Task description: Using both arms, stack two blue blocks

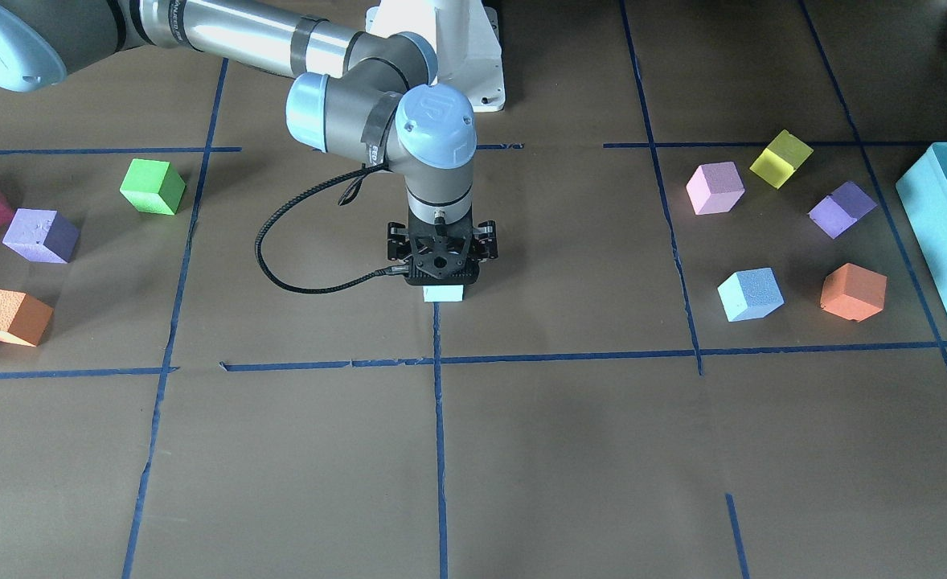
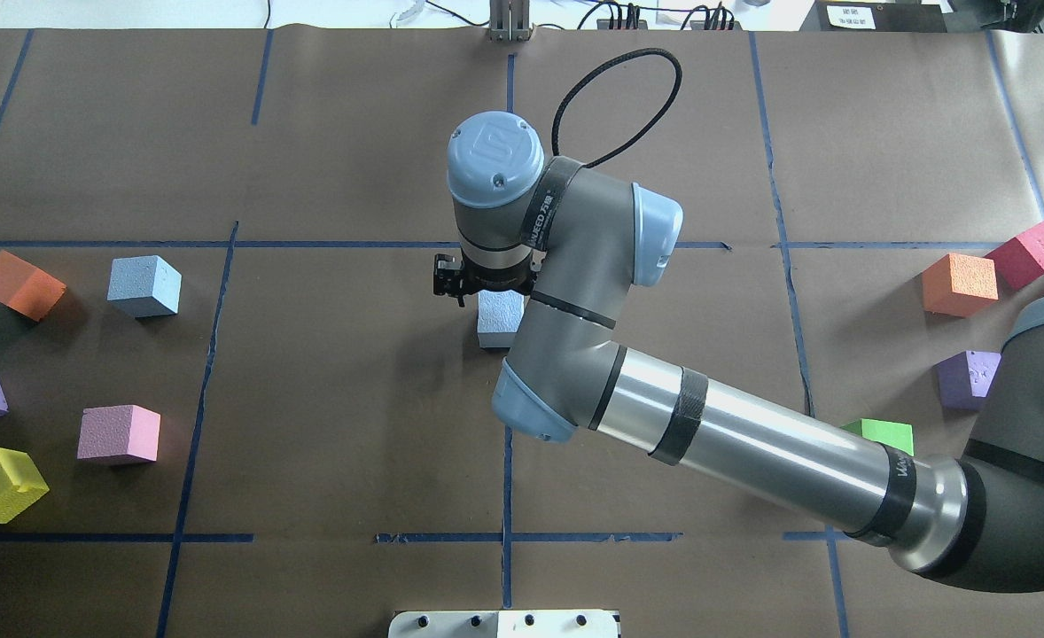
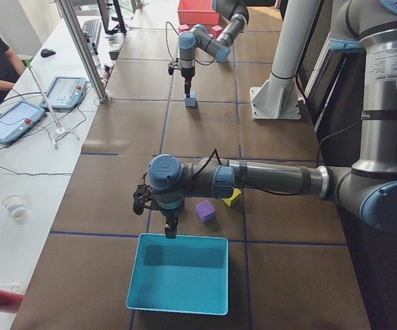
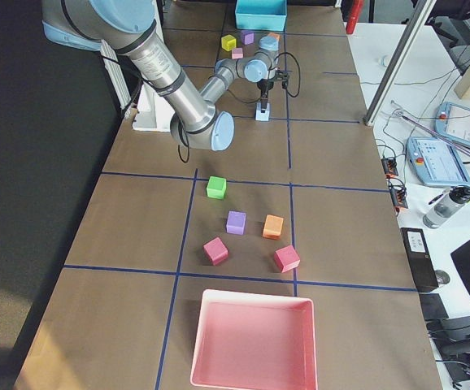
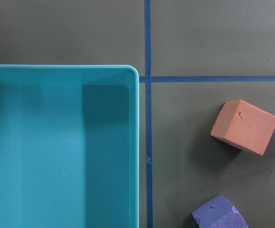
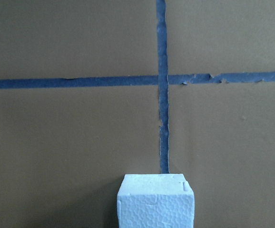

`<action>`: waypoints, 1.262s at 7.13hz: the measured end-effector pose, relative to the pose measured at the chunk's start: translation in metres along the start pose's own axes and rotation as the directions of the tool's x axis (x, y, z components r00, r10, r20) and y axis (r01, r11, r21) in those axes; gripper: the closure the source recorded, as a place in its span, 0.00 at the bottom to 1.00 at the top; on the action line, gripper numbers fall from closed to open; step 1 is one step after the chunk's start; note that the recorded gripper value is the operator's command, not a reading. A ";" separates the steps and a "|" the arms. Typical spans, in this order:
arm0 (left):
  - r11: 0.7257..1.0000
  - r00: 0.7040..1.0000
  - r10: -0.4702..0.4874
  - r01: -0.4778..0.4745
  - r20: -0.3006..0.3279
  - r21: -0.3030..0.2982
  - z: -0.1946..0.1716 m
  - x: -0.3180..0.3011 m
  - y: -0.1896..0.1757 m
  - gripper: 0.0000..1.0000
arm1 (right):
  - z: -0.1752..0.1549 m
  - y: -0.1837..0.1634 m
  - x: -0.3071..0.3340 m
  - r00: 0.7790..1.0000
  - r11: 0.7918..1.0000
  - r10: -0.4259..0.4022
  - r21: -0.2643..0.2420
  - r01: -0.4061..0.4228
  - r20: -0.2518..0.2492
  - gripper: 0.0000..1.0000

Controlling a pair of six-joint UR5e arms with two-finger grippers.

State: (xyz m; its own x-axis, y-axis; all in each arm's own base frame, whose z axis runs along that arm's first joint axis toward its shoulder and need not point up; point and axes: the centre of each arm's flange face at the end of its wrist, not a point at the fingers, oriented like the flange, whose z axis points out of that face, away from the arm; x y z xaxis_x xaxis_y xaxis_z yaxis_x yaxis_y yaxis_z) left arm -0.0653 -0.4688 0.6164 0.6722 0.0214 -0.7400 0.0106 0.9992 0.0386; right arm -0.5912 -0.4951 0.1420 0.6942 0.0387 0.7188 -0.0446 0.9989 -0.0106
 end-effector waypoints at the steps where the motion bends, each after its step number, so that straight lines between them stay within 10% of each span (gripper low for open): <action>1: 1.000 1.000 -0.004 0.004 0.000 0.020 -0.010 0.012 -0.006 0.00 | -0.038 -0.007 0.012 1.000 1.000 0.018 0.003 -0.018 0.007 0.01; 5: 0.990 0.990 0.133 -0.135 0.050 0.045 -0.010 0.133 -0.033 0.00 | -0.145 -0.041 0.174 0.999 0.998 -0.043 0.035 0.043 -0.015 0.01; 9: 1.000 0.997 0.015 -0.017 0.081 0.021 0.063 0.255 -0.045 0.00 | -0.190 -0.090 0.358 0.987 0.987 -0.159 0.031 0.159 -0.023 0.01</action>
State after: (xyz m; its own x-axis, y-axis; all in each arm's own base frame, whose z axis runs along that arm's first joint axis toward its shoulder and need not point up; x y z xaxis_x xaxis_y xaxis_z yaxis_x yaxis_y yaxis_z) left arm 0.1526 -0.5105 0.4680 0.7297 0.0334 -0.6829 0.0154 0.9978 0.0652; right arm -0.2024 -0.5660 0.2678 0.7088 -0.1198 0.6952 0.0444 0.9911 0.1255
